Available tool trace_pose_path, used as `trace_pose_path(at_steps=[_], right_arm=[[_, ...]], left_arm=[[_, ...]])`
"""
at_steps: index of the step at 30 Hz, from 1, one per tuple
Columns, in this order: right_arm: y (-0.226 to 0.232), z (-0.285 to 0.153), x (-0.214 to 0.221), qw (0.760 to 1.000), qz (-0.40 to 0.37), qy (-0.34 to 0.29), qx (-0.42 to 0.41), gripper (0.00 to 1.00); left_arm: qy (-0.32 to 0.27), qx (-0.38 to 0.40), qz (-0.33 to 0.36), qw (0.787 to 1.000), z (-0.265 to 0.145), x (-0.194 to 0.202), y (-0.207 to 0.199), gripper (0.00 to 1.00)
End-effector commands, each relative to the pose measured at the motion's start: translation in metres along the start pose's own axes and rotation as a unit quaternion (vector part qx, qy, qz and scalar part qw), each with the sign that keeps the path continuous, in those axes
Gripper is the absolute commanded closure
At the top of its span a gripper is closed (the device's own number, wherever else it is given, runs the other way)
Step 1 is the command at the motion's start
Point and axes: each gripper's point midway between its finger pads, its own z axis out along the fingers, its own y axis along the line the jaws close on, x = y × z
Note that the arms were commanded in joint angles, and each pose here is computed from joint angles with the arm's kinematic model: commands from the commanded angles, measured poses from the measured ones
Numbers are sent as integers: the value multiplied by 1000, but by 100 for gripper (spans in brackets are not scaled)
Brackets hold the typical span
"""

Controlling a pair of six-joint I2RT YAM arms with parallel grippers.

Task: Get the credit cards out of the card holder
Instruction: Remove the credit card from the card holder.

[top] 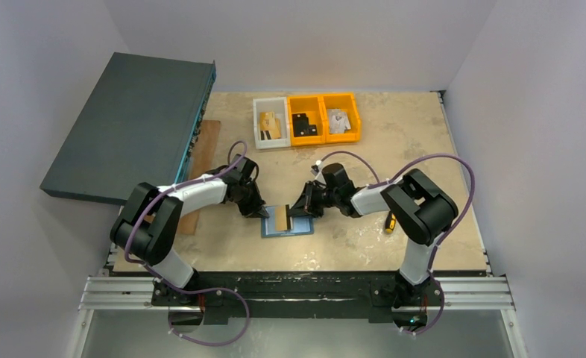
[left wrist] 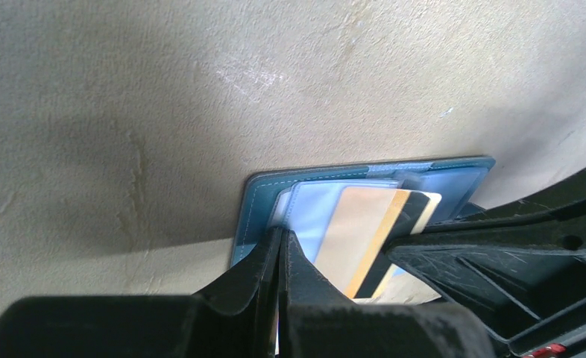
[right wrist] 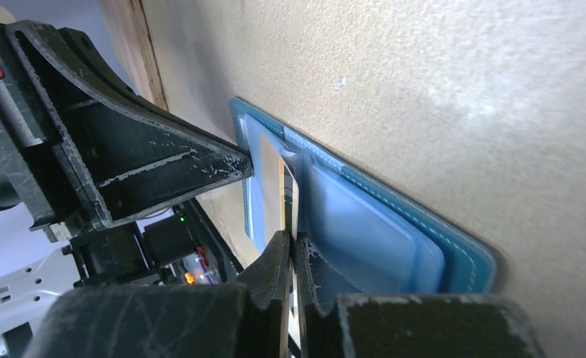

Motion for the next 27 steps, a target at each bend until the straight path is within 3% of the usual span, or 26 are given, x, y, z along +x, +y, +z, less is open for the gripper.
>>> trace_pose_path(at_steps=[1,14,25,27], right_arm=[[-14,-18,-12,999,-4,-35,32,100],[-17,-45,-26,997,-12,-64,47,100],[7,-54,-36,996,-30,-74,28,100],[11,-55,-37,996,-31,-75,23,100]], left_arm=[[-5,-133,-3,991,10,12,67,100],[-20,-113,8,993,2,6,56,100],[-77,-12,88,993,-42,-13,-12,100],[-87,6,98,991,-52,-14,-22,86]])
